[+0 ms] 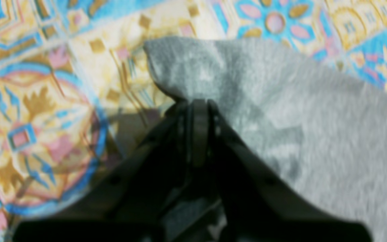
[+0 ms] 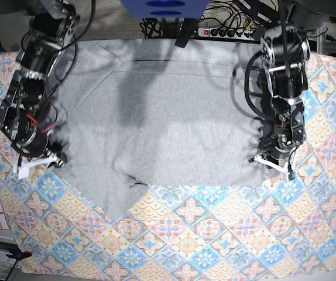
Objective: Fold the T-shirt properly
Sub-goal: 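Move both grippers down the shirt sides and grasp the hem edges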
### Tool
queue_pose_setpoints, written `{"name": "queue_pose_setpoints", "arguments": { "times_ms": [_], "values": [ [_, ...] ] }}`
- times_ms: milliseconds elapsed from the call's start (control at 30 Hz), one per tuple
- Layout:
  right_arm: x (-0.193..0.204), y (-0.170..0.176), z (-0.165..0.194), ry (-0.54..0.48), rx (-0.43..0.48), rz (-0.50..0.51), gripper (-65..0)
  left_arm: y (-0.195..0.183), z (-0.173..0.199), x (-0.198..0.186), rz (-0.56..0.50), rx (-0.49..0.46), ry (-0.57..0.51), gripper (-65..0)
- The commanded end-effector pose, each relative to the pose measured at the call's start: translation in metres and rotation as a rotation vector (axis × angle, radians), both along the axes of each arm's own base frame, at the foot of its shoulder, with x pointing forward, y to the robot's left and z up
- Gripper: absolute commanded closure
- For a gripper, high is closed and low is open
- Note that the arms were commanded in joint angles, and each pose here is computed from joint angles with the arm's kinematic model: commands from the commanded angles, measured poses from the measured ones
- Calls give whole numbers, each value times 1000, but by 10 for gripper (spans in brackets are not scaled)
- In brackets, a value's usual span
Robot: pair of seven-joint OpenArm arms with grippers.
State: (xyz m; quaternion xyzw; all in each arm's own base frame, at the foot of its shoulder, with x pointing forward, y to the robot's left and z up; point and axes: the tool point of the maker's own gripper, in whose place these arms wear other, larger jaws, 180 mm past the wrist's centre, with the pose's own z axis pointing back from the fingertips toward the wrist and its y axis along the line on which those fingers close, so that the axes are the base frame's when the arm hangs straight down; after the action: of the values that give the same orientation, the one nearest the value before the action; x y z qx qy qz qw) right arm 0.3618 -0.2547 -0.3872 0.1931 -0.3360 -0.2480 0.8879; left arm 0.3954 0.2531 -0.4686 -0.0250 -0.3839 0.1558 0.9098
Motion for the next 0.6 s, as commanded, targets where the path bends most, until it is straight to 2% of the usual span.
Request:
{"name": "queue_pose_setpoints", "arguments": {
  "times_ms": [0,133,233,567],
  "values": [
    [9,-14,10,-21,-18,-10,-212,5,17,11,-7,17,-43,0],
    [22,-20,0,36,-18,15,-289,7,19,1,-14,36,-56,0],
    [34,-19,-5,68,-60,61,-327,7,16,-7,-16,40,-53,0],
    [43,-52,-40,101,-258,77,-334,29,12,-26,-8,81,-30,0]
  ]
}}
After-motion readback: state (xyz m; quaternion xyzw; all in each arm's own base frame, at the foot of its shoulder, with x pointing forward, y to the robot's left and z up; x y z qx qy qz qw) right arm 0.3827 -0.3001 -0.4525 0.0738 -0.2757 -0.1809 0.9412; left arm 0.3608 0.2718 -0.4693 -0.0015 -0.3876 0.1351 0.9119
